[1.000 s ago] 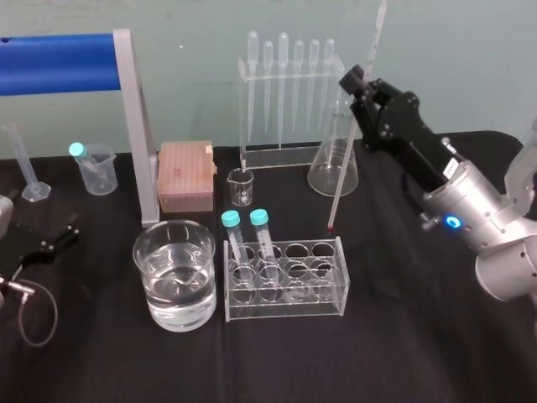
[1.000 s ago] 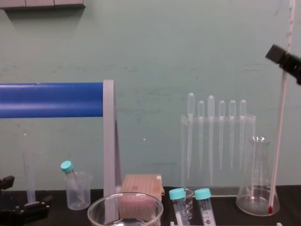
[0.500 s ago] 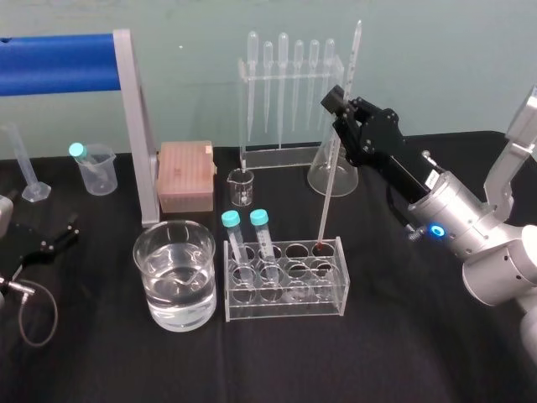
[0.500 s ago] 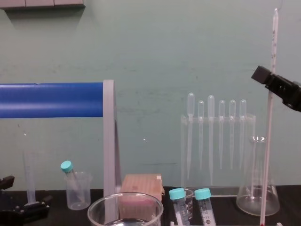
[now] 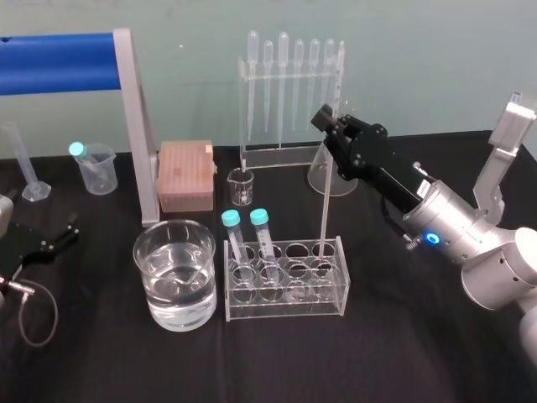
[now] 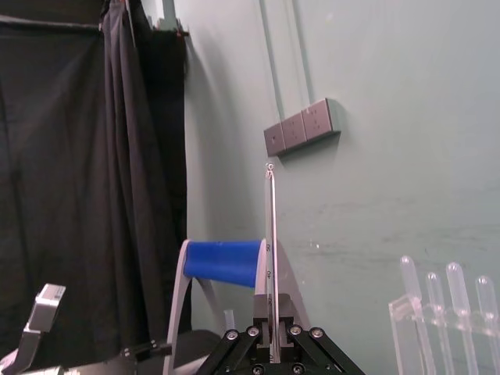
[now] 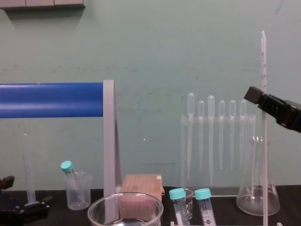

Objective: Hold the thermometer with one hand and immerse one end into the beaker, then reinsert it into the test tube rack.

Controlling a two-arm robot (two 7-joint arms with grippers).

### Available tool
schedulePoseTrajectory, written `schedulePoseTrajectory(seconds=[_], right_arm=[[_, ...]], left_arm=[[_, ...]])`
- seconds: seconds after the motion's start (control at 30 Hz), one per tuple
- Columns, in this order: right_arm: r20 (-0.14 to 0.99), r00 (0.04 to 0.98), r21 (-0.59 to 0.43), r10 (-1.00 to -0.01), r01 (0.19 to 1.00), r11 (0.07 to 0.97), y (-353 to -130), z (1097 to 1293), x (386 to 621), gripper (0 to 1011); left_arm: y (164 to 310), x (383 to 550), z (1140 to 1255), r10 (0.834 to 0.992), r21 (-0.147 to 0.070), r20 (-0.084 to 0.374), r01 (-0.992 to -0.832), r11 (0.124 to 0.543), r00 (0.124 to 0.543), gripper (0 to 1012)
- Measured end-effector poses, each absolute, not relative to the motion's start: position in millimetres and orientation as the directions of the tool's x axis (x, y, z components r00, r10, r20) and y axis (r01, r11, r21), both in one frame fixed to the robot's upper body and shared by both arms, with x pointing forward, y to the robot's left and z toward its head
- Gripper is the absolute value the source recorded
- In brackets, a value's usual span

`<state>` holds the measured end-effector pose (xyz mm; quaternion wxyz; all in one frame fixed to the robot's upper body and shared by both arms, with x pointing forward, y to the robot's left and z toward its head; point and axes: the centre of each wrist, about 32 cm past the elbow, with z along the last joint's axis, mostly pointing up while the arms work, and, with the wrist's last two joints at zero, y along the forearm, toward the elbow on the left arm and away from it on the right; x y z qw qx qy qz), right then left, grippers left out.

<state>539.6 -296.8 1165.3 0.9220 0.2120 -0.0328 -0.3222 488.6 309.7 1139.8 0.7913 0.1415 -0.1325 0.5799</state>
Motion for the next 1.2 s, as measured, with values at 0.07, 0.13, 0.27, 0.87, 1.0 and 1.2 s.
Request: schedulePoseTrajectory(seconds=[0.07,0.13,0.27,0.87,1.0,1.2], right_arm=[[-0.079,0.789,0.405,-0.609,0.583,0.704,-298,1164.5,540,56],[-0.081,0.789,0.395,-0.610,0.587,0.707,-298,1163.2,540,56],[-0.088,0.787,0.384,-0.610,0.592,0.709,-299,1160.4,540,56],[-0.132,0.786,0.347,-0.605,0.608,0.714,-298,1146.3,543,56],[-0.137,0.785,0.338,-0.604,0.610,0.717,-297,1145.2,542,56],[-0.140,0.781,0.320,-0.608,0.617,0.719,-297,1144.9,543,56]], left_arm=[[309.7,488.6,1139.8,0.880,0.070,0.374,-0.955,0.287,0.292,1008],[309.7,488.6,1139.8,0.880,0.070,0.374,-0.955,0.287,0.292,1008],[309.7,488.6,1139.8,0.880,0.070,0.374,-0.955,0.287,0.292,1008],[309.7,488.6,1139.8,0.880,0.070,0.374,-0.955,0.287,0.292,1008],[309.7,488.6,1139.8,0.880,0.070,0.374,-0.955,0.287,0.292,1008],[309.7,488.6,1139.8,0.880,0.070,0.374,-0.955,0.287,0.292,1008]])
